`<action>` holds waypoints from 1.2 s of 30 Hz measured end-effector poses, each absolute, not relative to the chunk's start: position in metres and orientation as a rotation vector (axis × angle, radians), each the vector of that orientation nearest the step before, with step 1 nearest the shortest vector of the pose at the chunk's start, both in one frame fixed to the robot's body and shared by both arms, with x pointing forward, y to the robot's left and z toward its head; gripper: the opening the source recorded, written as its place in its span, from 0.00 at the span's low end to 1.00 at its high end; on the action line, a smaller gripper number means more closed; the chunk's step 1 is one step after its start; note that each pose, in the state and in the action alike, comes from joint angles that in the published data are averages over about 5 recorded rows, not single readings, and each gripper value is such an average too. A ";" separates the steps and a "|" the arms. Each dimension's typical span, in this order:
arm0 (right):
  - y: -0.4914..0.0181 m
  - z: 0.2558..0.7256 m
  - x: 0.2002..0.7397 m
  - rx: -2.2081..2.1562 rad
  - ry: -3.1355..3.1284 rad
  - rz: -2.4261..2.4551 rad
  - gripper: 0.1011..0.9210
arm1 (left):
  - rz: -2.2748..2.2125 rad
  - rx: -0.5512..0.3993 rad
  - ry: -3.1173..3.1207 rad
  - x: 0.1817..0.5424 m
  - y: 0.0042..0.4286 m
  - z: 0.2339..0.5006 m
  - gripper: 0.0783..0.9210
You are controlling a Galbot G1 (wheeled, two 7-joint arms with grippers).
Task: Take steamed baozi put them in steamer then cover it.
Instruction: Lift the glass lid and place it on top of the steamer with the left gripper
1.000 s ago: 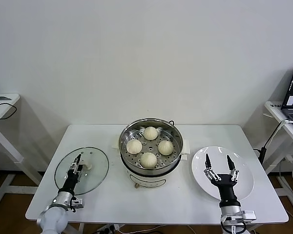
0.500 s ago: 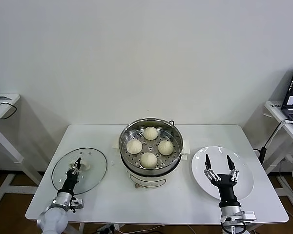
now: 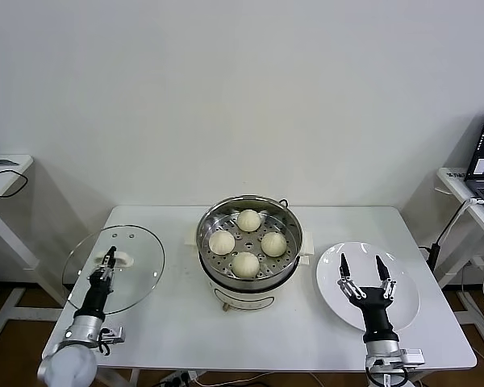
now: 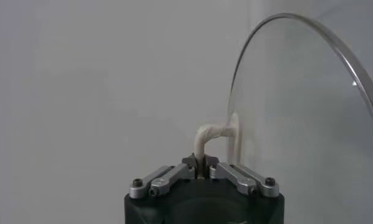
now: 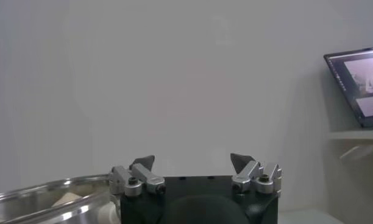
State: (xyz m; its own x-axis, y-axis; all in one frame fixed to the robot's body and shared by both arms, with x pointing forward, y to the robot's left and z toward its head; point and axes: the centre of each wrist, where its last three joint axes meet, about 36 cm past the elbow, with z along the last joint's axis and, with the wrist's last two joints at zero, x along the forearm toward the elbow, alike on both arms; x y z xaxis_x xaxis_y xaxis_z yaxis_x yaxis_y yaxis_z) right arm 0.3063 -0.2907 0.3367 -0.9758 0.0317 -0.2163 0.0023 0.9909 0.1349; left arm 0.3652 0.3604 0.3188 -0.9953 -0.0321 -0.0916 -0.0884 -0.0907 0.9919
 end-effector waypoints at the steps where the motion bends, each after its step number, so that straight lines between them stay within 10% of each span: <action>1: -0.291 0.337 0.307 0.026 2.915 0.197 0.88 | 2.289 -0.146 2.090 0.361 0.359 0.326 0.13; 15: -0.300 0.334 0.312 0.044 2.912 0.199 0.88 | 2.250 -0.181 2.150 0.334 0.301 0.427 0.13; 36: -0.310 0.325 0.305 0.130 2.928 0.163 0.88 | 2.123 -0.033 2.215 0.366 0.156 0.471 0.13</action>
